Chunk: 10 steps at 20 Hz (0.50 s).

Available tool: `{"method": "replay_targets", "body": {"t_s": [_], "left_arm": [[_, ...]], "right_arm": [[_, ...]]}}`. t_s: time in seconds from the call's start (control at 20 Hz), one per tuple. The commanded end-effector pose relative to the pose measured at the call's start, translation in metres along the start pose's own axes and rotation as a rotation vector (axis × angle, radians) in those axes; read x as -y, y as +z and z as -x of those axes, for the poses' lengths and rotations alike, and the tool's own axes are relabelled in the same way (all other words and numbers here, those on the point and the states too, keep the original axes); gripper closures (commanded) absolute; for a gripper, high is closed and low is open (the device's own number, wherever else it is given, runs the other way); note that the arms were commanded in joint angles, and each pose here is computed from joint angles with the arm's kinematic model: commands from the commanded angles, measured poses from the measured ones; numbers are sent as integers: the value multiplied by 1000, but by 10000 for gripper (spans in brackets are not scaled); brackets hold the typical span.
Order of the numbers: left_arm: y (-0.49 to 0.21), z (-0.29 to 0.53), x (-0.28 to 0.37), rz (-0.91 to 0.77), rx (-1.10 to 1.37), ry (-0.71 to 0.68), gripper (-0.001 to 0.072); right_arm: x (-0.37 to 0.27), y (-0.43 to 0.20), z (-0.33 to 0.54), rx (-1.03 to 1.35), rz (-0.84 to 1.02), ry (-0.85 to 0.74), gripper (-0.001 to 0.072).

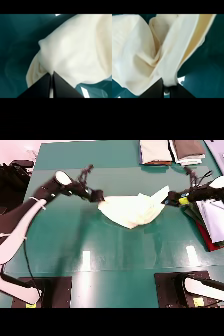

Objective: Fold the shirts.

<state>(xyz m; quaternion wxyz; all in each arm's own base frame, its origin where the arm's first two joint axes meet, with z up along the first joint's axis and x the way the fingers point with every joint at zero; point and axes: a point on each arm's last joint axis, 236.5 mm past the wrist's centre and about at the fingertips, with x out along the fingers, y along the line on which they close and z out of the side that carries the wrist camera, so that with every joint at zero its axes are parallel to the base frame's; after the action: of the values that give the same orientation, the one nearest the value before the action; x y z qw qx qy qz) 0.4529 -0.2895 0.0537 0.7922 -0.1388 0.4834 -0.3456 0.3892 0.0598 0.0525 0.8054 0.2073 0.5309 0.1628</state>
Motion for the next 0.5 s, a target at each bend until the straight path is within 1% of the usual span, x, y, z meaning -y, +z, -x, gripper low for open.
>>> {"method": "replay_targets", "body": {"t_s": [0.0, 0.1, 0.25, 0.35, 0.45], "left_arm": [[67, 116, 45, -189, 240, 61, 685], [84, 203, 93, -332, 391, 109, 685], [68, 311, 169, -468, 588, 93, 685], [48, 364, 203, -524, 695, 89, 685], [34, 394, 219, -555, 754, 95, 686]], "right_arm": [[-38, 32, 72, 159, 113, 0, 689], [-72, 45, 129, 279, 208, -6, 688], [-117, 44, 205, 445, 303, -21, 689], [-139, 35, 239, 503, 341, -28, 690], [-150, 25, 258, 518, 345, -42, 689]]}}
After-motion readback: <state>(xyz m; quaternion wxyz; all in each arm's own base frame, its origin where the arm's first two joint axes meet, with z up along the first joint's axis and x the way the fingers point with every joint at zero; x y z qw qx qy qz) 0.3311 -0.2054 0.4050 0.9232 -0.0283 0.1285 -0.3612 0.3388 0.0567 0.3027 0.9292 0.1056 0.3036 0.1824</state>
